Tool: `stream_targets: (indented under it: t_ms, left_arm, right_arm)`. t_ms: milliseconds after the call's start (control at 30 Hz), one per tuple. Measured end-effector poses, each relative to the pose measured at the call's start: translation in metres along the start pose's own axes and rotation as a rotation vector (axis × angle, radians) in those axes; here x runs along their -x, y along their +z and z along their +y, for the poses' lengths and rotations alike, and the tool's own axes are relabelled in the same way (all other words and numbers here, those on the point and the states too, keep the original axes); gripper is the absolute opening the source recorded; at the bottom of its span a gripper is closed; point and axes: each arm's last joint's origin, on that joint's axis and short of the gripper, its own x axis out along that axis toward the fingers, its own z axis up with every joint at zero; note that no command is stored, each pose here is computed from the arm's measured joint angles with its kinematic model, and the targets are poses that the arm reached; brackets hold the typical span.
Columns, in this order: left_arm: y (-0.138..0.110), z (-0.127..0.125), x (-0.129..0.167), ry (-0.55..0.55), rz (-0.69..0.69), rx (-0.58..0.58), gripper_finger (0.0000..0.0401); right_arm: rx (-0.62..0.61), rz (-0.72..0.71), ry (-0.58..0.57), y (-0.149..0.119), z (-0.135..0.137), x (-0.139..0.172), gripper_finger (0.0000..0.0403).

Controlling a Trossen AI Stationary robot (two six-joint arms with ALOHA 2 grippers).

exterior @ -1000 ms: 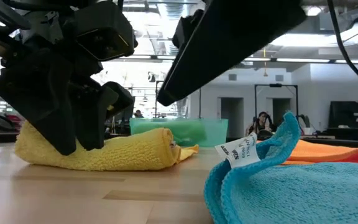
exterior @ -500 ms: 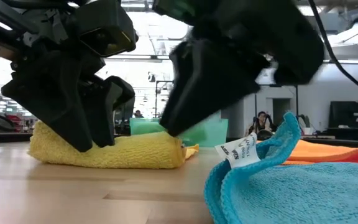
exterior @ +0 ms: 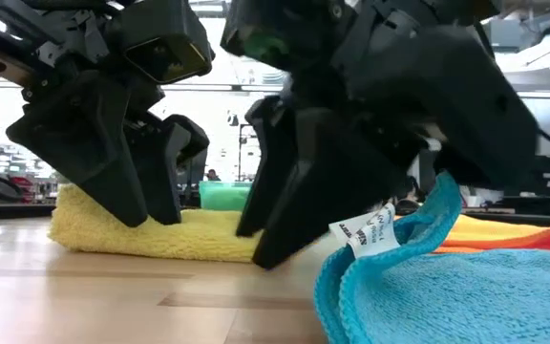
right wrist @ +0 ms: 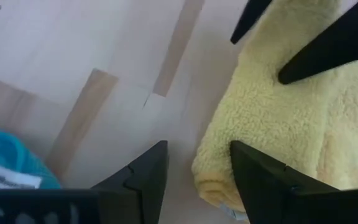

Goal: Roll microfiber towels into tight, uniform cylinder then place into a basket
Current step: Roll the yellow towel

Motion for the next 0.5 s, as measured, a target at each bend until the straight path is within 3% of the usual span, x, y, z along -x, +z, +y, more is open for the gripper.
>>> stream_targets:
  t_ms: [500]
  left_arm:
    - [-0.002,0.0,0.001,-0.019,0.032,-0.003,0.0153]
  right_arm:
    - [-0.105,0.04,-0.061,0.001,-0.015,0.0,0.0157]
